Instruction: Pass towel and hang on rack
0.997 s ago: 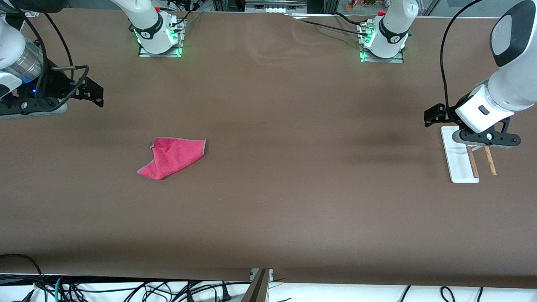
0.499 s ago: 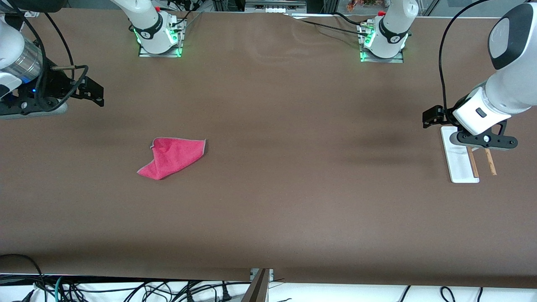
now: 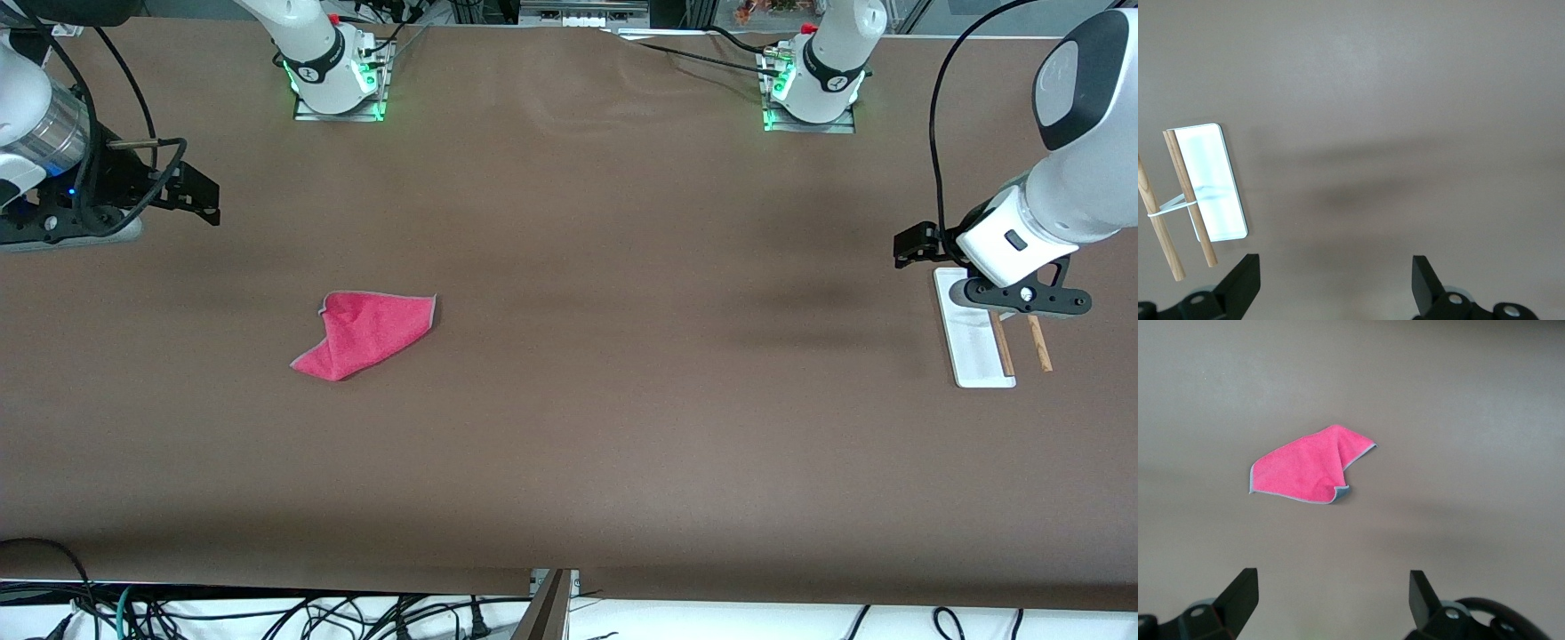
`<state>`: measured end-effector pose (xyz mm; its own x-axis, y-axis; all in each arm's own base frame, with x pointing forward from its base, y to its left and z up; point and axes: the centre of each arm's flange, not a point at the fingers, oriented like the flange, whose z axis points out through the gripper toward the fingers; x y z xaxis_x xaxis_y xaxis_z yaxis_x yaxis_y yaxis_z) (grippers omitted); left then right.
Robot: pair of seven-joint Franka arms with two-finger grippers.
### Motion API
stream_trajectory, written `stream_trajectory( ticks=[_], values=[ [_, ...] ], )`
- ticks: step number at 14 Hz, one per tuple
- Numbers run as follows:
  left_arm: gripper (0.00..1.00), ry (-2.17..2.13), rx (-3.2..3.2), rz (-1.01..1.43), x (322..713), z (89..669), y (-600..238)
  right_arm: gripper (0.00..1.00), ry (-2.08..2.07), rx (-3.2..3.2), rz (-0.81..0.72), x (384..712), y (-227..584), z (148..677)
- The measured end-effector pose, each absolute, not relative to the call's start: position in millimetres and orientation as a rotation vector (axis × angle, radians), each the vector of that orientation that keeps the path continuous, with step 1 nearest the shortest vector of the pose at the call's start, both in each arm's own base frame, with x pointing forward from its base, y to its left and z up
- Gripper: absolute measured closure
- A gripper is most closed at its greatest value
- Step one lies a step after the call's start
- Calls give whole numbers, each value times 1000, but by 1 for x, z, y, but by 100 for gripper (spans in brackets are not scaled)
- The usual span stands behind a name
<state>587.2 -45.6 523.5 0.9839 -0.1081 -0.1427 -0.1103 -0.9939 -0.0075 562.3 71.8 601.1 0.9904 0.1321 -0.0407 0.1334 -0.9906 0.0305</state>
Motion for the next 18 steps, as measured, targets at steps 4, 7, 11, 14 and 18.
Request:
stream_trajectory(
  ticks=[4,7,11,14,18],
  values=[
    [0,171,-3114,222,587,524,-46,0,207,3101,-61,562,72,601],
    [0,170,-3114,224,587,524,-45,0,207,3101,-62,562,72,601],
    [0,167,-3114,225,587,524,-44,0,207,3101,-63,562,72,601],
    [0,164,-3114,226,587,524,-43,0,207,3101,-63,562,72,601],
    [0,163,-3113,232,587,524,-43,0,207,3101,-64,562,72,601]
  ],
)
